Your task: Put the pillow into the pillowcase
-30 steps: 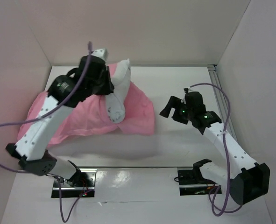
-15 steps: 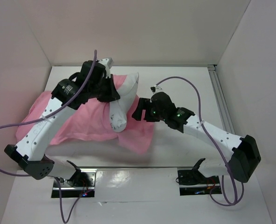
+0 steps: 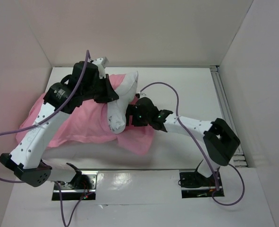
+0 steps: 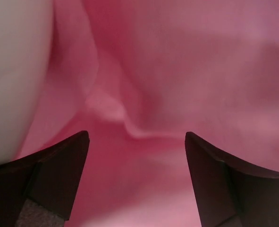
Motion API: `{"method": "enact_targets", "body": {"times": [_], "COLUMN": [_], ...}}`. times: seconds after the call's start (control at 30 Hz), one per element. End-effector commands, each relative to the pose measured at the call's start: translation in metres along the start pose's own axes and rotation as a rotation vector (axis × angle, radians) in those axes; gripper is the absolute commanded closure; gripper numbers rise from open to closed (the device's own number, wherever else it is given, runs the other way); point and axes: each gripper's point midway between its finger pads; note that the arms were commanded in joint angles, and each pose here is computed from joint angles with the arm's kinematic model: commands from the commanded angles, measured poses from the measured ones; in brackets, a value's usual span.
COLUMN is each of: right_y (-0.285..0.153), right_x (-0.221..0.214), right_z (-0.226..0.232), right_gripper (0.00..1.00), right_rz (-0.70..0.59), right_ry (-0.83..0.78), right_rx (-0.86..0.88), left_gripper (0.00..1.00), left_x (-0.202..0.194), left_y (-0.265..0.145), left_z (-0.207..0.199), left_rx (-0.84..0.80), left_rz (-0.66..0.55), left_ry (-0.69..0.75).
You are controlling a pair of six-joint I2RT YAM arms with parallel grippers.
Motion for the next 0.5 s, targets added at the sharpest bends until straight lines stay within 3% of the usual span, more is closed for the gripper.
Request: {"method": "enact_targets", "body": {"times": [0.0,0.13,0.17,0.27,0.3,0.33,0.4,0.47], "right_y": [0.025,0.069,0.074,0.073,0.063,0.056,0.032,0.013], "right_x": [0.038,0.017,0.020,0.021,0.029,0.029,0.038,0.038], "right_z": [0.033,-0.002,-0.004,-0.039,-0.039,-0.049,-0.068,-0.079], "right_gripper": [0.10,0.21,0.37,0.68,0.85,0.92,1.00,1.00], "right_rz": [-0.166,-0.155,-0.158,-0.146,-0.167,-0.163,-0.186,-0.181], "right_ry": [0.047,0.095,0.094,0.113,0.121,0.128,0.146,0.152], "right_rx": [0.121,-0.039,-0.064,-0.173,-0.166,-0.196,-0.225,-0.239], "left_gripper": [1.00,1.00,1.00,1.00,1.00,1.00,1.00,1.00], "left_x": [0.033,0.033,0.033,0.035,0.035,0.035,0.031,0.025], "left_y": [-0.042,-0.046,-0.046,-0.051,-0.048,-0.048,-0.044,-0.035], "left_z": [-0.046,-0.053,-0.053,-0.045,-0.039,-0.039,-0.027,-0.012], "left_rx": [-0.217,-0.259,-0.259,-0.238,-0.221,-0.220,-0.193,-0.138], "left_rz": [-0.132,-0.133,-0.133,-0.151,-0.150,-0.150,-0.134,-0.119], "left_ry": [-0.030,-0.034,-0.034,-0.045,-0.044,-0.044,-0.061,-0.065]}}
Point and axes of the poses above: each gripper's point midway between its finger pads, its own y axis out along the fingers, its own z axis along the line the jaws close on, x = y × z, and after that the axes turned 3 degrees about -y, right-handed
